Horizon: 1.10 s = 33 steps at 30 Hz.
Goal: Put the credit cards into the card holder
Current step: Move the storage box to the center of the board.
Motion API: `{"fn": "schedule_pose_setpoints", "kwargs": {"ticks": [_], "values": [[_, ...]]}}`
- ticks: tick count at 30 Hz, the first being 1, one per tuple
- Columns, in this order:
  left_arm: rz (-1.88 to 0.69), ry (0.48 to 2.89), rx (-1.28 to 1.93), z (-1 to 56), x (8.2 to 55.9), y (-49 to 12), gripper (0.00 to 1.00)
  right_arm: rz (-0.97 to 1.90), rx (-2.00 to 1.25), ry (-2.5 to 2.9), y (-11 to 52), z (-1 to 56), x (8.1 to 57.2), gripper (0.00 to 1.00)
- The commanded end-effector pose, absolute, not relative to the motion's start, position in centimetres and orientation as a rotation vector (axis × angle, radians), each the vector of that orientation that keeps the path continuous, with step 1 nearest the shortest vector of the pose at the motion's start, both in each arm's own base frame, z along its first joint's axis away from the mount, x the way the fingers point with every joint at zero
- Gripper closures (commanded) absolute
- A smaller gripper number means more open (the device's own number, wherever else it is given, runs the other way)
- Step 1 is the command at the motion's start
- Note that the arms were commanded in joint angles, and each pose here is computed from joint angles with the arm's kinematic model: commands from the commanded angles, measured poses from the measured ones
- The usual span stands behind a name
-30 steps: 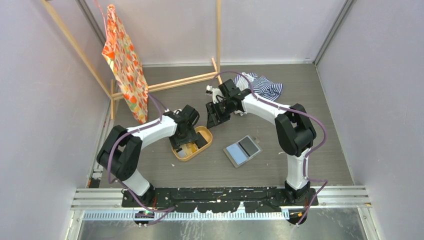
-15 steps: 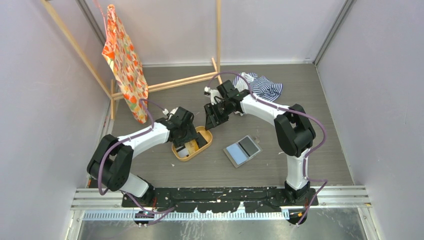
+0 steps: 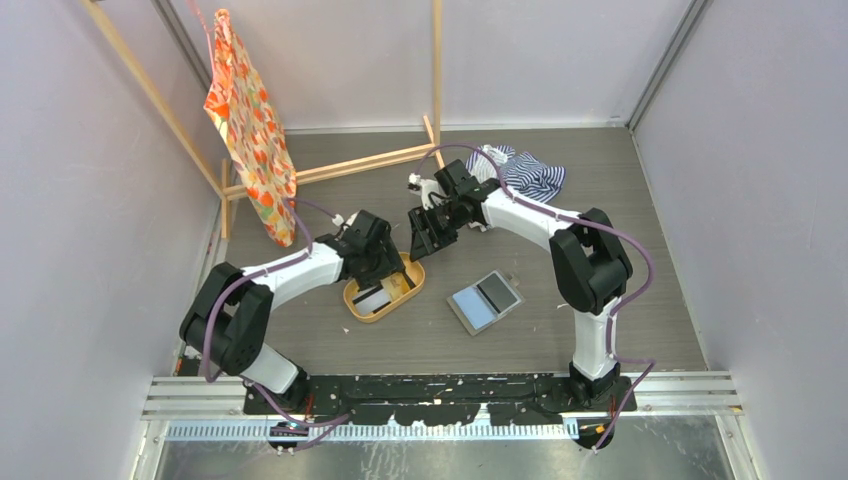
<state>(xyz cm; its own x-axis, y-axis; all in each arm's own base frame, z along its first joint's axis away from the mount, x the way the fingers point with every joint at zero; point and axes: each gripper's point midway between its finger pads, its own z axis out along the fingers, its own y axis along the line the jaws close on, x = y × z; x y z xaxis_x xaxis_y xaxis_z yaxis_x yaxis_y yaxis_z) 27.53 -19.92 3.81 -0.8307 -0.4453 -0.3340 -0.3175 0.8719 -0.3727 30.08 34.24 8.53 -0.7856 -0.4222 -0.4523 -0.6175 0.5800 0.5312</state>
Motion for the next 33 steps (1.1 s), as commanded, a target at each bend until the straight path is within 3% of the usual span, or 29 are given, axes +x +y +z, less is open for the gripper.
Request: {"fn": "schedule_pose_setpoints", "kwargs": {"ticks": [1, 22, 26, 33], "values": [[-0.254, 2.748, -0.596, -0.7, 24.5, -17.3, 0.33, 1.099, -0.899, 2.382, 35.2, 13.7, 29.9, 0.45], [-0.486, 2.641, -0.640, 1.4, 25.5, -19.4, 0.45, 1.102, -0.880, 2.371, 34.9, 14.3, 30.2, 0.48], [-0.487, 2.632, -0.656, 1.6, 25.5, -19.2, 0.45, 1.104, -0.882, 2.369, 34.9, 14.3, 30.2, 0.48], [-0.412, 2.629, -0.661, 1.5, 25.1, -17.9, 0.34, 1.100, -0.878, 2.383, 34.9, 13.7, 30.1, 0.48]]}}
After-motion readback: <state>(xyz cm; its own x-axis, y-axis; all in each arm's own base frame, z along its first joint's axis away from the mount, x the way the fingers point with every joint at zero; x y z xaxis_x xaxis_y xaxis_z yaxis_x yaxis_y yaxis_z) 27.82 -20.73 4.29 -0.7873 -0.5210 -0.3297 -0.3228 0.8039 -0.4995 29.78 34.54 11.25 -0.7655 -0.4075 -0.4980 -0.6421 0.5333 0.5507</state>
